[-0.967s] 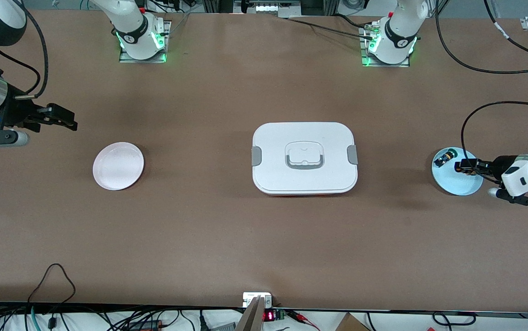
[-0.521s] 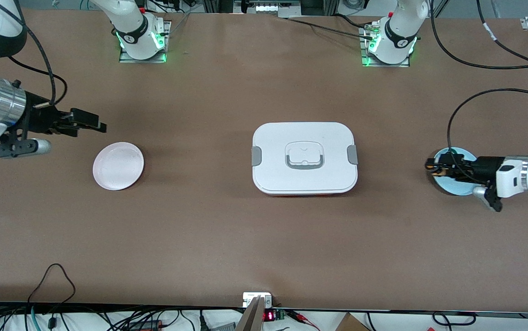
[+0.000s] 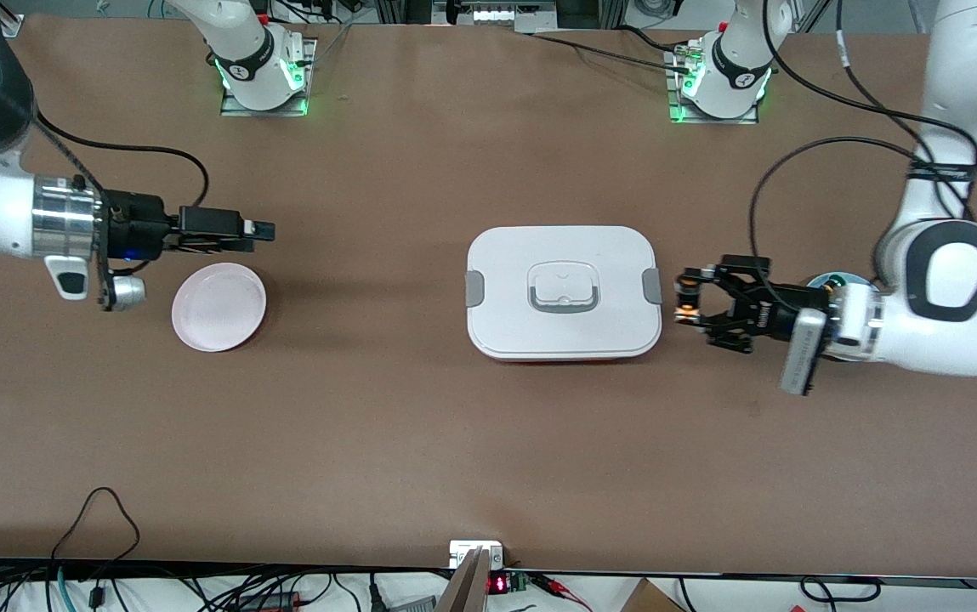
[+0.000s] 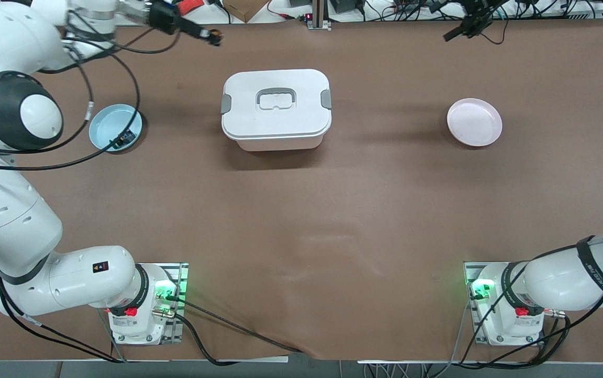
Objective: Transfer orange switch to right arm and place
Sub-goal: 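Lift the switch with the left gripper while the right gripper reaches over, then grasp the switch with the right gripper from the left gripper, then open the left gripper while the right gripper pulls the switch away, then lower the switch onto the white plate with the right gripper, then open the right gripper to release the switch on the plate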
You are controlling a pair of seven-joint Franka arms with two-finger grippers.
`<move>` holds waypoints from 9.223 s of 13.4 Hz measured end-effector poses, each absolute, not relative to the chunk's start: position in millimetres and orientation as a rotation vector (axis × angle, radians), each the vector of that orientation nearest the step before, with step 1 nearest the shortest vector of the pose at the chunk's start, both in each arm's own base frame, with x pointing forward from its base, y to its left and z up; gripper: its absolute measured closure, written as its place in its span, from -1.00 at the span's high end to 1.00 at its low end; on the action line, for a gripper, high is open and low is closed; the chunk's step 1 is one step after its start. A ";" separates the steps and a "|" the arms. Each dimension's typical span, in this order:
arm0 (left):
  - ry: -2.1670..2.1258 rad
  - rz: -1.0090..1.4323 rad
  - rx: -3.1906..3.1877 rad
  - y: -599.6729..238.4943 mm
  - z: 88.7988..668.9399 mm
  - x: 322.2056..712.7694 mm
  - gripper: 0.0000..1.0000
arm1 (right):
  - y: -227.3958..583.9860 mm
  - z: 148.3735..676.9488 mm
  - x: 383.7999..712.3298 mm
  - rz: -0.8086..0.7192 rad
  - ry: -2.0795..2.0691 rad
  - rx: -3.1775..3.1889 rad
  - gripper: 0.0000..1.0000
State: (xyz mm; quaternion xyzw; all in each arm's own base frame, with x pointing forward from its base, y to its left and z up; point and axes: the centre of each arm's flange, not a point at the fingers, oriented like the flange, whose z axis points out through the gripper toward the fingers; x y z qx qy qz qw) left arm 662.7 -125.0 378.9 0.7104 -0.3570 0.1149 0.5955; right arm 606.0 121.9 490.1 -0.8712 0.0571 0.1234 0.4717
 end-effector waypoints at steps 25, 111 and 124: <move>-0.929 0.702 1.325 -339.0 377.1 633.3 0.47 | 330.6 361.1 578.8 0.599 0.575 -1.458 1.00; -0.053 -0.170 3.200 -45.2 598.5 601.7 1.00 | -11.1 192.4 563.3 0.122 -2.051 -2.370 -0.12; 0.025 -0.037 3.099 -0.7 568.7 566.6 1.00 | 1.4 299.8 594.7 0.078 -1.600 -2.715 1.00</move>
